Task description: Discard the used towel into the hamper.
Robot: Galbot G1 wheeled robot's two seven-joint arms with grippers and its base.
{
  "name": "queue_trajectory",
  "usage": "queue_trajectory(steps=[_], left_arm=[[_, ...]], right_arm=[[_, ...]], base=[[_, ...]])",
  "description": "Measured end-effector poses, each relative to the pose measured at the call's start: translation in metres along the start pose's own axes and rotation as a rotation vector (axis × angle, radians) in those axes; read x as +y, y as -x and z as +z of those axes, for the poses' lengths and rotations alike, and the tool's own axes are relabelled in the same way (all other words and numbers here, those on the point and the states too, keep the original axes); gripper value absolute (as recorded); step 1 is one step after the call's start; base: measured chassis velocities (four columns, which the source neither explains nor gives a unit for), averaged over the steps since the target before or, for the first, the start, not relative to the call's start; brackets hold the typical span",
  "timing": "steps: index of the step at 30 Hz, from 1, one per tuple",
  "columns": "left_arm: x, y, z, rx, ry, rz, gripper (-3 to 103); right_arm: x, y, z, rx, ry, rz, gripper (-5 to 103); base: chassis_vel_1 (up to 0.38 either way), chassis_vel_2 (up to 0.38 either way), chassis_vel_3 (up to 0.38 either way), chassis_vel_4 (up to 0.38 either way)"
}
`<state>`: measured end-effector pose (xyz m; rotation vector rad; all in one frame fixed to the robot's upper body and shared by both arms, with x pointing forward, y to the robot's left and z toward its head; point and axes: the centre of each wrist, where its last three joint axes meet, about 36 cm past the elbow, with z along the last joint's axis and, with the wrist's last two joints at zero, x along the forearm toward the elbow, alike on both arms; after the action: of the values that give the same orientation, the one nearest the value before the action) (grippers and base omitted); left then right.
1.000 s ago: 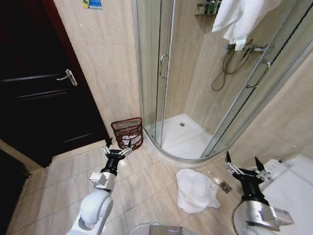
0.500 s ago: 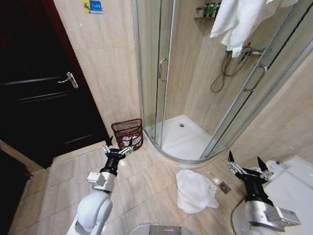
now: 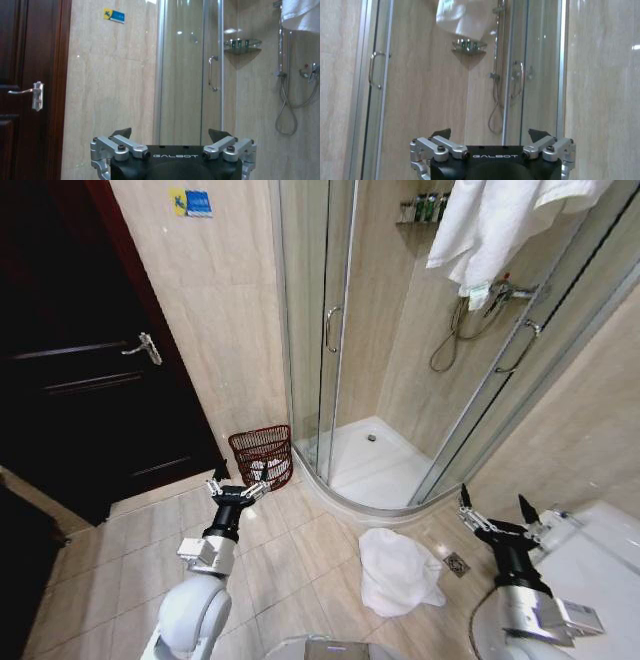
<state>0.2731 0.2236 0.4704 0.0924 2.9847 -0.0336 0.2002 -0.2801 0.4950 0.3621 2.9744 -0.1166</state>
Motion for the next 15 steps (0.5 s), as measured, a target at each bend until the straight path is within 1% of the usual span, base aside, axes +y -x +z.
queue_trajectory(steps=[2,4,9,11,13,15], left_arm=[[0.002,0.009,-0.001,-0.018,0.000,0.009,100],[0.003,0.011,-0.003,-0.022,-0.003,0.012,100],[0.003,0.016,-0.016,-0.043,-0.008,0.017,100],[0.003,0.015,-0.019,-0.041,-0.011,0.018,100],[-0.001,0.010,-0.028,-0.041,-0.018,0.018,100],[-0.003,0.007,-0.030,-0.043,-0.018,0.019,100]], right_arm=[[0.000,0.001,-0.009,-0.017,-0.021,0.000,100],[0.001,0.001,-0.010,-0.009,-0.021,0.001,100],[0.002,0.005,-0.012,0.036,-0.004,0.012,100],[0.002,0.007,-0.013,0.044,-0.001,0.014,100],[0.004,0.010,-0.014,0.069,0.025,0.015,100],[0.005,0.011,-0.014,0.070,0.031,0.015,100]], base=[[0.000,0.000,0.000,0.000],[0.000,0.000,0.000,0.000],[0.000,0.000,0.000,0.000],[0.000,0.000,0.000,0.000],[0.000,0.000,0.000,0.000],[0.000,0.000,0.000,0.000]])
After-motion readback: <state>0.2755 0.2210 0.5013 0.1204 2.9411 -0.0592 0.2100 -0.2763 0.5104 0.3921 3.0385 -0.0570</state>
